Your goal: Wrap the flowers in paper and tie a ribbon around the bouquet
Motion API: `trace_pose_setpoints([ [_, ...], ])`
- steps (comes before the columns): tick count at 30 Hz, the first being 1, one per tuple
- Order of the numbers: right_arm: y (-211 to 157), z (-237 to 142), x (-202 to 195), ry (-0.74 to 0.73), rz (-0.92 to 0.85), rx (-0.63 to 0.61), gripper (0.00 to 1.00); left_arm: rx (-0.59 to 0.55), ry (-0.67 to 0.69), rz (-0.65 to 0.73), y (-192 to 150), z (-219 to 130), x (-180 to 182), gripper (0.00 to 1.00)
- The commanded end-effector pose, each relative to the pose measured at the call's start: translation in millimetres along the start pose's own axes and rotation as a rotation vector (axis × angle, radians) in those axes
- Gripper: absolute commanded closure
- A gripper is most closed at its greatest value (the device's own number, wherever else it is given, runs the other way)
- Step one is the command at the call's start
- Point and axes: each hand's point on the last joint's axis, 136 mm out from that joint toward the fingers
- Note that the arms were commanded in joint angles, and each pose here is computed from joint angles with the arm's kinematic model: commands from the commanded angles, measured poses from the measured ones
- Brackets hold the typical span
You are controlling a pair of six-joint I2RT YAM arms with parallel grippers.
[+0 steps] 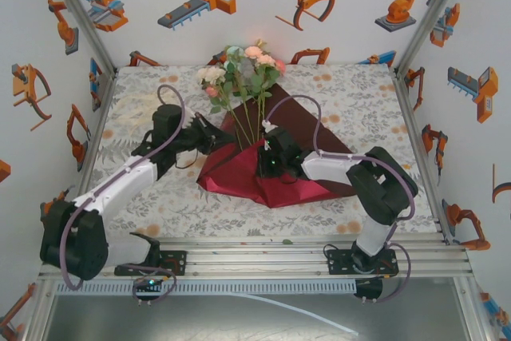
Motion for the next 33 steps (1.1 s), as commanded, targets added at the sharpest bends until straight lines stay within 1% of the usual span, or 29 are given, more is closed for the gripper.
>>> trace_pose_setpoints([
  [1, -10.0, 5.0, 0.8, 0.011, 0.007, 0.031, 0.68, 0.004, -0.098, -0.014, 2.1, 18.4, -31.2, 1.0],
  [3, -4.6, -1.9, 6.3, 0.032, 0.002, 0.016, 0.67, -0.004, -0.1, -0.016, 6.0, 26.9, -30.9, 1.0],
  [8, 14.3, -31.8, 23.4, 0.097, -0.035, -0.058, 0.62, -0.076, -0.093, -0.041, 23.8, 41.1, -27.3, 1.0],
  [11, 22.4, -51.5, 35.4, 0.152, -0.051, -0.104, 0.58, -0.085, -0.101, -0.057, 29.2, 52.0, -28.5, 1.0],
  [16, 21.0, -77.9, 51.9, 0.246, -0.048, -0.137, 0.5, -0.078, -0.114, -0.082, 31.0, 64.6, -26.6, 1.0],
  [19, 22.6, -95.0, 71.8, 0.374, -0.021, -0.186, 0.44, -0.08, -0.115, -0.084, 30.6, 68.5, -27.1, 1.0],
  [20, 23.8, -101.2, 78.2, 0.419, -0.005, -0.21, 0.37, -0.076, -0.117, -0.081, 29.2, 70.1, -28.8, 1.0],
  [21, 26.4, -107.7, 82.8, 0.455, 0.017, -0.235, 0.32, -0.069, -0.118, -0.078, 26.9, 71.9, -29.6, 1.0],
  [23, 32.5, -116.9, 87.3, 0.485, 0.061, -0.274, 0.25, -0.064, -0.116, -0.079, 24.7, 74.7, -29.9, 1.0],
  [26, 38.5, -119.5, 100.1, 0.477, 0.052, -0.319, 0.21, -0.056, -0.12, -0.084, 21.2, 78.1, -30.3, 1.0],
  [28, 41.1, -109.7, 93.9, 0.433, 0.068, -0.337, 0.23, -0.048, -0.134, -0.088, 19.2, 79.1, -32.7, 1.0],
  [29, 41.0, -102.3, 82.7, 0.378, 0.084, -0.344, 0.28, -0.046, -0.139, -0.09, 18.3, 78.8, -33.6, 1.0],
  [31, 32.4, -85.9, 56.2, 0.227, 0.075, -0.312, 0.45, -0.046, -0.141, -0.094, 17.3, 76.9, -32.6, 1.0],
  [32, 27.4, -78.9, 49.4, 0.176, 0.051, -0.274, 0.53, -0.049, -0.138, -0.095, 17.2, 75.2, -31.8, 1.0],
  [33, 22.6, -73.6, 51.6, 0.178, 0.027, -0.233, 0.59, -0.051, -0.136, -0.094, 16.3, 73.4, -31.5, 1.0],
])
Point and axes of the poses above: each hand's point on the last joint's axis, 136 mm out from that joint toward the fingers, its own z axis out along the fingers, its own x axis along the line the jaws close on, y = z × x, and after that the axes turned 9 degrees about -z, right-handed
